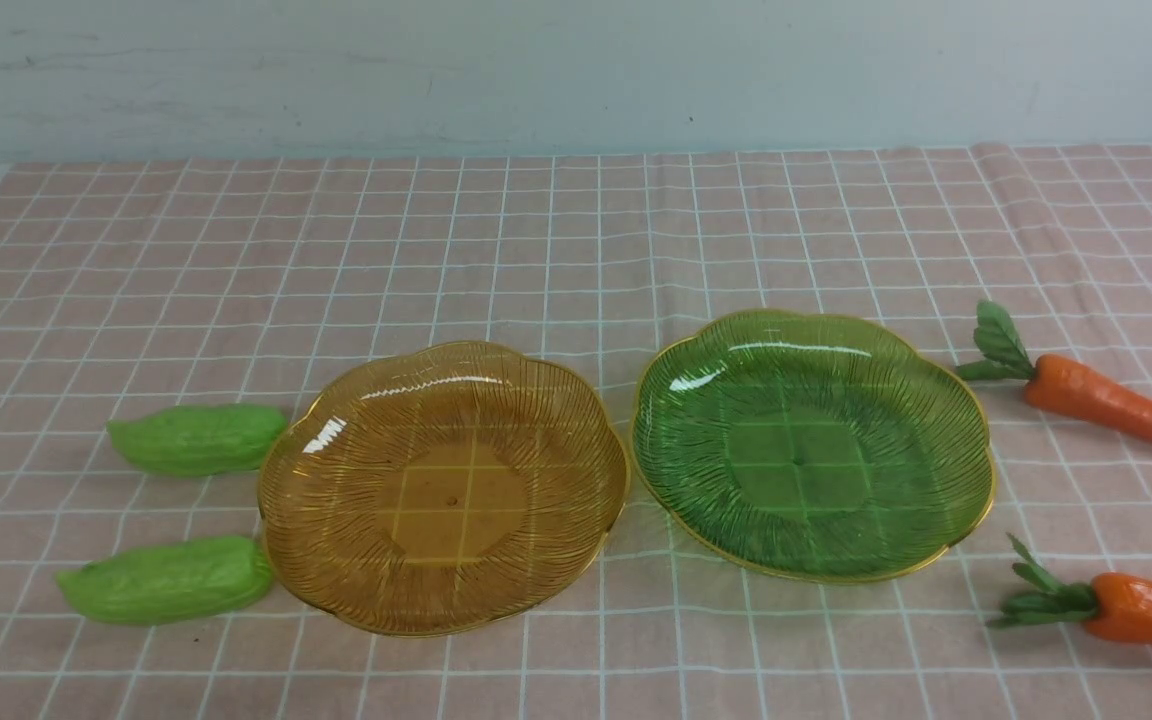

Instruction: Put different types of vegetables on the plate.

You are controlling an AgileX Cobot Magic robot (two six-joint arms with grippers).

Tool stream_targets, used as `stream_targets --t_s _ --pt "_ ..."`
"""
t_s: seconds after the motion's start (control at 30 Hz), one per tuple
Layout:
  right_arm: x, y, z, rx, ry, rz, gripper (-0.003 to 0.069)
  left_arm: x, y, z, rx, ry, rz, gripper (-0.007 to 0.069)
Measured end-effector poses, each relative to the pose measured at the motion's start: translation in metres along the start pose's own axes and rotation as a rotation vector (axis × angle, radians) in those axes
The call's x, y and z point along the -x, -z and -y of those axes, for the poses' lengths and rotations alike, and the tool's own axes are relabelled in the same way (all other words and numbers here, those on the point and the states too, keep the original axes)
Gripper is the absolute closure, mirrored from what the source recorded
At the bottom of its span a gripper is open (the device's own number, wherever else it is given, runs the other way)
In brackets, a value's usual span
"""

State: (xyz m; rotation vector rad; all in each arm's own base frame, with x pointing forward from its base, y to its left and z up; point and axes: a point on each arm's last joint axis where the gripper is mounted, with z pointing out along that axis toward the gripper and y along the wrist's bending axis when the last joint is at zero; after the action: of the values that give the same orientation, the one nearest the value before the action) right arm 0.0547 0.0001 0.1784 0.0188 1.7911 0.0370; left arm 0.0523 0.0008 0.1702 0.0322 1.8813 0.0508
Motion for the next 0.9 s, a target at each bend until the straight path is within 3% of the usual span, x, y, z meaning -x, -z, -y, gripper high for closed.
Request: stream_targets --t_s 0.4,0.53,0.57,0.6,0.77,0.9 --pt "0.0 0.0 0.0 0.0 0.0 0.0 0.0676 0.0 0.0 -0.002 0.022 -0.068 -0.002 0.0629" --pt "0.0 0.0 -0.001 0.006 -0.039 0.004 0.0676 0.0 0.0 0.0 0.0 0.04 -0.001 0.0629" --pt "0.001 0.0 -0.002 0.053 -0.098 0.012 0.0676 0.0 0.0 0.002 -0.03 0.173 -0.001 0.0629" --pt "0.001 0.0 -0.002 0.019 -0.108 0.011 0.0676 0.0 0.0 0.003 -0.036 0.188 -0.001 0.0629" --pt "0.005 0.0 -0.008 0.098 -0.547 0.032 0.0676 0.003 0.003 0.021 -0.238 0.987 -0.085 0.0629" --pt "0.007 0.001 -0.011 0.138 -0.736 0.025 0.0676 0.012 0.007 0.032 -0.394 1.435 -0.148 0.0629"
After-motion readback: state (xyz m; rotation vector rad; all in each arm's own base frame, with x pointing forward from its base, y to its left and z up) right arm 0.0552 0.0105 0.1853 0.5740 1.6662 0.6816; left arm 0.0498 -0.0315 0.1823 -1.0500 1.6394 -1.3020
